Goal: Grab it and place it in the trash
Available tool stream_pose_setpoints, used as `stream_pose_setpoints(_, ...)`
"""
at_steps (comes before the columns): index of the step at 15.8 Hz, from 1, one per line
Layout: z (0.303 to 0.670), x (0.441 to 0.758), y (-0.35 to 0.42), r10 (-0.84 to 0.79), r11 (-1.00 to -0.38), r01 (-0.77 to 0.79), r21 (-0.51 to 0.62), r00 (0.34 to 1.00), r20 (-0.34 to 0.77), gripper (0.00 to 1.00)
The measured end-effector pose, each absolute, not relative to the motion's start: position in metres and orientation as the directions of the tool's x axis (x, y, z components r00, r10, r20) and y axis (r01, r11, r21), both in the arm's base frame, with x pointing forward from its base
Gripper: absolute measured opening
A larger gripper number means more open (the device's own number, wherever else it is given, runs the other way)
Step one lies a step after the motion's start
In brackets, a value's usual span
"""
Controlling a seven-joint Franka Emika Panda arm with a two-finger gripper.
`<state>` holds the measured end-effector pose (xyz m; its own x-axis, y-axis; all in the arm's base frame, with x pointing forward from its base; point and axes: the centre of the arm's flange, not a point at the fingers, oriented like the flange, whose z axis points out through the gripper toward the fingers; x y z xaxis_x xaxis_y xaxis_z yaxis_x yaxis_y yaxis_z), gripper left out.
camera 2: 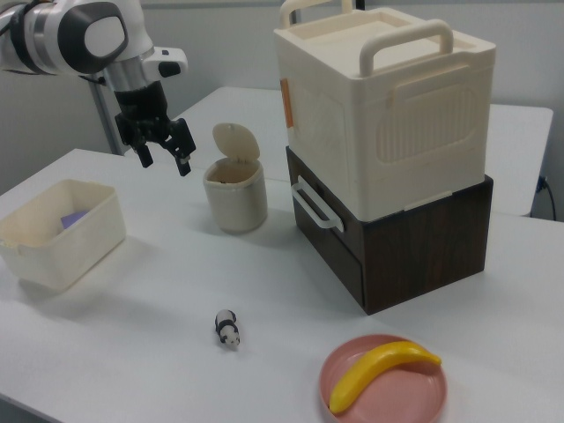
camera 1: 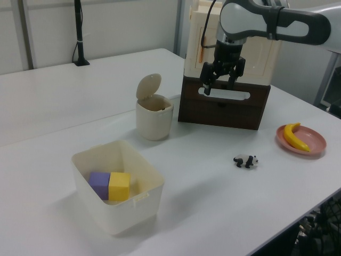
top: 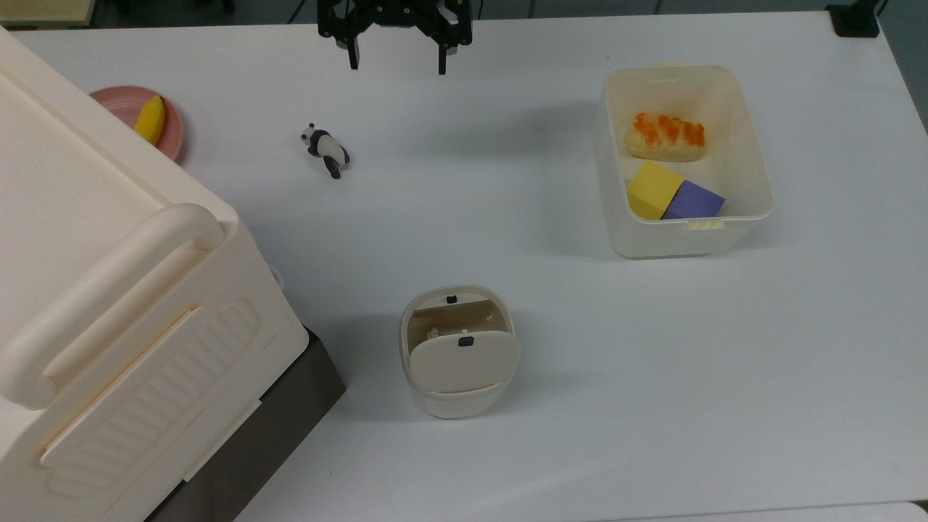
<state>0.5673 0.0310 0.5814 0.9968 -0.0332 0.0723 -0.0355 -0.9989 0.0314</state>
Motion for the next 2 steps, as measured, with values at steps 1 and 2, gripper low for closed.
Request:
stream_pose_setpoints(1,0.5806,0.567,0.0293,-0.036,-0.999,-0.038,0.031,0.997,0.071,1.0)
stream_pose_setpoints(2,0.5808,0.5668,0.0276,-0.039,-0.999,-0.041,0.031,0.997,0.071,1.0)
